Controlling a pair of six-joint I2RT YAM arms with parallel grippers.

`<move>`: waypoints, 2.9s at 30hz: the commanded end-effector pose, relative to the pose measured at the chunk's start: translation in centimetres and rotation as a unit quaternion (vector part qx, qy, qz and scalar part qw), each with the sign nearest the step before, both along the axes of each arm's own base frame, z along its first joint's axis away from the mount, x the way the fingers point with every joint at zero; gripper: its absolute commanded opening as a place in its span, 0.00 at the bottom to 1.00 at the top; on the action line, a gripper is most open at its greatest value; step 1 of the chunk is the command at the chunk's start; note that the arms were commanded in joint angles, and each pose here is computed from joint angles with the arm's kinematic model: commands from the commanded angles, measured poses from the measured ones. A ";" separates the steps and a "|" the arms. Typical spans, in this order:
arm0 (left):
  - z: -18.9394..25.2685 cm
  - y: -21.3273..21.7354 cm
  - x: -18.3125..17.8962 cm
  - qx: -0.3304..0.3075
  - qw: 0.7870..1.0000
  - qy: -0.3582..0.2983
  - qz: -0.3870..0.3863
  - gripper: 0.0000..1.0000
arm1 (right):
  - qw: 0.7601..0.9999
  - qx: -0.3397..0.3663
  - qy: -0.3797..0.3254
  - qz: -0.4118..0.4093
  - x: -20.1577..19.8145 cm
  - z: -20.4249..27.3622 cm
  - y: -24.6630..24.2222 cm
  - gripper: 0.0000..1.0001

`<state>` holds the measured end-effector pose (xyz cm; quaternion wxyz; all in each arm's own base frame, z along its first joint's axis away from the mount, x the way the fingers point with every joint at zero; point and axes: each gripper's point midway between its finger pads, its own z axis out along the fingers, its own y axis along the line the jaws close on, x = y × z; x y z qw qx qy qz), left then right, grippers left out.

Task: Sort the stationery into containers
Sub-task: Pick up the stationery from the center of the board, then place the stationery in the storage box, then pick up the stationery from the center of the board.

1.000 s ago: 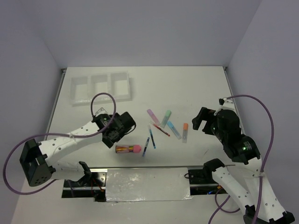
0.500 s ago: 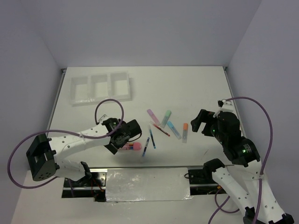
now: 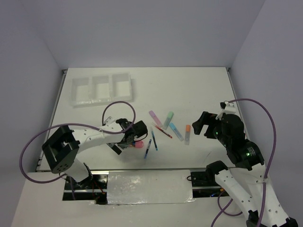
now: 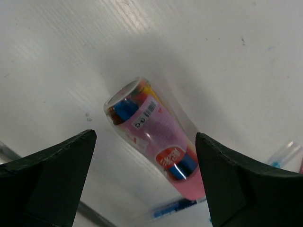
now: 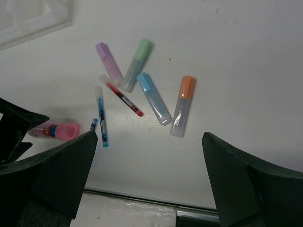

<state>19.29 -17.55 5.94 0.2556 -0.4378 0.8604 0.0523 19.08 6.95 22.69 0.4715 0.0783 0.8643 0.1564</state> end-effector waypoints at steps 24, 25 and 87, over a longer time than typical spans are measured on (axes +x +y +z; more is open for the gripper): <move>0.8 2.1 5.5 0.056 0.989 -0.128 -0.040 0.05 | 0.999 0.013 -0.042 0.016 0.7 1.4 0.7 1.00; 2.3 2.4 5.9 0.080 0.985 -0.133 -0.071 0.00 | 0.999 0.013 -0.042 0.017 0.7 1.3 0.7 1.00; 21.5 8.2 41.7 0.258 0.798 -0.401 -0.370 0.99 | 0.997 0.031 -0.001 0.064 4.9 -2.3 4.6 1.00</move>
